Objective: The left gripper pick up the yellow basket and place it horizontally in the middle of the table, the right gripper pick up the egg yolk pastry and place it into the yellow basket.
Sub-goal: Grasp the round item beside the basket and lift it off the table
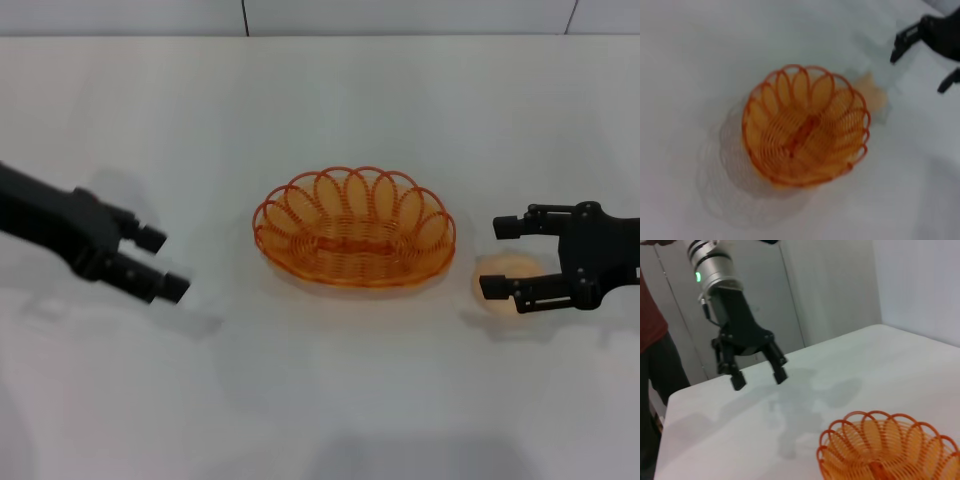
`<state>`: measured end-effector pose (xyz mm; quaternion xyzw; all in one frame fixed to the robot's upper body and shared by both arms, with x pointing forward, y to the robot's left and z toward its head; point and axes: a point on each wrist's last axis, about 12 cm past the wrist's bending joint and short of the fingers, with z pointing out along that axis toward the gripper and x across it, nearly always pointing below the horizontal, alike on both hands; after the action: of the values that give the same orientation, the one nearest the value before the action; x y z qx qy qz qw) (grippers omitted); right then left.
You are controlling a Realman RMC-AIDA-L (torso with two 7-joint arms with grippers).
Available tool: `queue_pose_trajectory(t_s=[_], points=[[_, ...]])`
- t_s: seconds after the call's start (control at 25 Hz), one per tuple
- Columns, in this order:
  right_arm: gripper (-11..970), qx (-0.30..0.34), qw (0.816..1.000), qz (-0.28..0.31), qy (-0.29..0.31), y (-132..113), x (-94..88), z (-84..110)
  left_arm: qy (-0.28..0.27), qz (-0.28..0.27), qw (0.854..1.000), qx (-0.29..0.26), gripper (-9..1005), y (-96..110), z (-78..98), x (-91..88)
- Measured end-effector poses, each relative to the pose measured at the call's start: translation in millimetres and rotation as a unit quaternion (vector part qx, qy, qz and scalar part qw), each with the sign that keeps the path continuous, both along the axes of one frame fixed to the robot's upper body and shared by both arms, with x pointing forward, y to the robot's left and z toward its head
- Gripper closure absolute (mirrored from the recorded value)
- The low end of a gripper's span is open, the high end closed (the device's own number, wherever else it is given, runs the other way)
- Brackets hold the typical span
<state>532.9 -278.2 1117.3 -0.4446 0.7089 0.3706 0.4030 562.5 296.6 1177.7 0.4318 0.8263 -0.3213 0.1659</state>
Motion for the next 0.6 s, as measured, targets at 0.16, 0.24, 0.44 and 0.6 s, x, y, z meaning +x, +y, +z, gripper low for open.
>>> queue_pose_trajectory(t_s=[0.16,0.24,0.44,0.6], points=[[129,-0.013,1.0,-0.009,0.002,-4.3,3.6,2.1,0.01,0.002,1.0,0.011,110,5.6,-4.8,-4.8],[129,-0.028,1.0,-0.012,0.005,-5.5,5.7,3.3,0.013,0.001,1.0,0.012,110,7.1,-6.7,-7.1],[129,-0.083,0.996,-0.011,0.014,-5.2,12.2,8.0,0.015,-0.001,1.0,0.01,110,6.5,-9.1,-9.1],[136,-0.117,0.993,-0.002,0.014,-0.4,18.7,11.5,0.014,-0.003,1.0,0.009,110,4.2,-9.7,-8.6]])
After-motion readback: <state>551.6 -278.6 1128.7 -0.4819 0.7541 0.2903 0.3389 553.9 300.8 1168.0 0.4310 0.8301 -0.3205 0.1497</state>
